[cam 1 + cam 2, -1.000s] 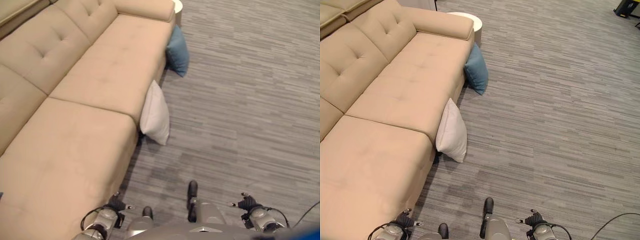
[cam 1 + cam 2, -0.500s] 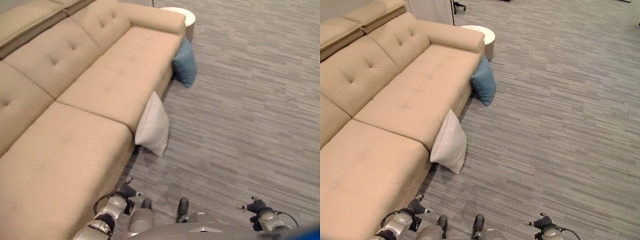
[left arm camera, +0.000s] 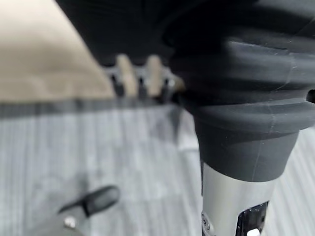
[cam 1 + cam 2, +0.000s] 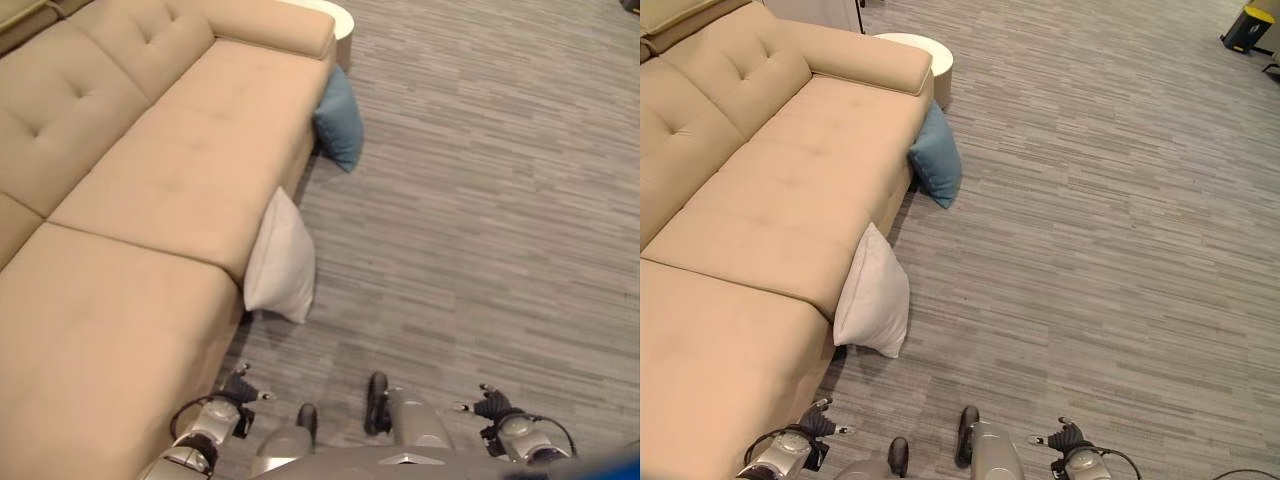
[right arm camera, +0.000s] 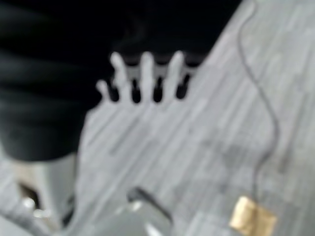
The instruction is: Pick up all the scattered cushions and arrange them neatly on the sofa.
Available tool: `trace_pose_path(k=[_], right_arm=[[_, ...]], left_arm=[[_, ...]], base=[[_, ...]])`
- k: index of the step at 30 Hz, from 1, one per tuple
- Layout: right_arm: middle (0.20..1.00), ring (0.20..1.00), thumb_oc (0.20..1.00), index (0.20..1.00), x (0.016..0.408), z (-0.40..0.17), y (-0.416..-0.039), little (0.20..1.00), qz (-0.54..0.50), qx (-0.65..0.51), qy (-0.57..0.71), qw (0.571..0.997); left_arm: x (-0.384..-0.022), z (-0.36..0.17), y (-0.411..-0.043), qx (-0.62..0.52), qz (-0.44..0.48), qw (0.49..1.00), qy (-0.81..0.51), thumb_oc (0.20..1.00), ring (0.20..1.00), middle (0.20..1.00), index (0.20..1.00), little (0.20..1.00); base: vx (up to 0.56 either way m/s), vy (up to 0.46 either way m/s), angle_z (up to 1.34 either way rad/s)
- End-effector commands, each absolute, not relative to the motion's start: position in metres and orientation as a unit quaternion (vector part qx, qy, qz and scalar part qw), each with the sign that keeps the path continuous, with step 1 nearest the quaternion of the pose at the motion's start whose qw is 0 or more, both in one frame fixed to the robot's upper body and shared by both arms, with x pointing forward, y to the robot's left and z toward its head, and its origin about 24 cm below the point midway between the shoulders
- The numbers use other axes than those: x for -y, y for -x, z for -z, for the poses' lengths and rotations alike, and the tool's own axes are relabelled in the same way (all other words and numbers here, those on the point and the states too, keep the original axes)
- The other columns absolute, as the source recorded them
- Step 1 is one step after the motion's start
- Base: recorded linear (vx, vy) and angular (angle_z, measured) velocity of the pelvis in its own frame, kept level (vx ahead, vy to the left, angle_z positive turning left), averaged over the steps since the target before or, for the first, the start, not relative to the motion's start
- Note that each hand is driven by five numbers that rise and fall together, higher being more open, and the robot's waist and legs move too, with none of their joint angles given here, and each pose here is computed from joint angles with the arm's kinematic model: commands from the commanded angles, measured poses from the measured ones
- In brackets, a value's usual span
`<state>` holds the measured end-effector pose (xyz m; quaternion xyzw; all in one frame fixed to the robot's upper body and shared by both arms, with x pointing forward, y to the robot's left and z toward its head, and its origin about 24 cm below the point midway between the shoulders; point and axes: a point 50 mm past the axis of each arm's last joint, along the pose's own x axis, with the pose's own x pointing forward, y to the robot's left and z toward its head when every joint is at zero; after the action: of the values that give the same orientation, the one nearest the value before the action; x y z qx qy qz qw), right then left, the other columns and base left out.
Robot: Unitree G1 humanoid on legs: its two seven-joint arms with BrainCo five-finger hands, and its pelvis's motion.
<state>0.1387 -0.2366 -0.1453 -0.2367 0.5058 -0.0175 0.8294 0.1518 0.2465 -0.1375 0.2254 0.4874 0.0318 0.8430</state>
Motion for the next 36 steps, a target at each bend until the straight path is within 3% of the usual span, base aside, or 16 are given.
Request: trace_pose_path(k=[1, 9, 15, 20, 27, 36], right_arm=[[1.0, 1.0, 1.0, 1.0, 0.246, 0.141, -0.146, 1.0, 0.018, -0.499, 0.253, 0.829], [1.0, 1.0, 1.0, 1.0, 0.257, 0.144, -0.127, 1.0, 0.026, -0.522, 0.258, 0.813], [1.0, 1.0, 1.0, 1.0, 0.264, 0.143, -0.126, 1.0, 0.048, -0.525, 0.253, 0.812], [1.0, 1.0, 1.0, 1.0, 0.263, 0.146, -0.119, 1.0, 0.05, -0.536, 0.246, 0.806], [1.0, 1.0, 1.0, 1.0, 0.235, 0.142, -0.146, 1.0, 0.021, -0.485, 0.225, 0.845], [1.0, 1.0, 1.0, 1.0, 0.23, 0.137, -0.158, 1.0, 0.016, -0.464, 0.211, 0.86]], left_arm=[[-0.247, 0.131, -0.164, -0.457, -0.039, 0.861, -0.219, 1.0, 1.0, 1.0, 1.0, 1.0], [-0.237, 0.139, -0.153, -0.475, -0.048, 0.859, -0.182, 1.0, 1.0, 1.0, 1.0, 1.0], [-0.229, 0.128, -0.179, -0.439, -0.042, 0.88, -0.175, 1.0, 1.0, 1.0, 1.0, 1.0], [-0.234, 0.13, -0.174, -0.447, -0.048, 0.875, -0.181, 1.0, 1.0, 1.0, 1.0, 1.0], [-0.25, 0.125, -0.172, -0.442, -0.075, 0.876, -0.175, 1.0, 1.0, 1.0, 1.0, 1.0], [-0.252, 0.124, -0.176, -0.437, -0.079, 0.878, -0.178, 1.0, 1.0, 1.0, 1.0, 1.0]], base=[[0.44, -0.133, 0.53], [0.36, -0.244, 0.86], [0.13, -0.273, 0.91], [0.29, -0.01, 0.75], [0.2, 0.072, 0.19], [0.26, -0.063, 0.78]])
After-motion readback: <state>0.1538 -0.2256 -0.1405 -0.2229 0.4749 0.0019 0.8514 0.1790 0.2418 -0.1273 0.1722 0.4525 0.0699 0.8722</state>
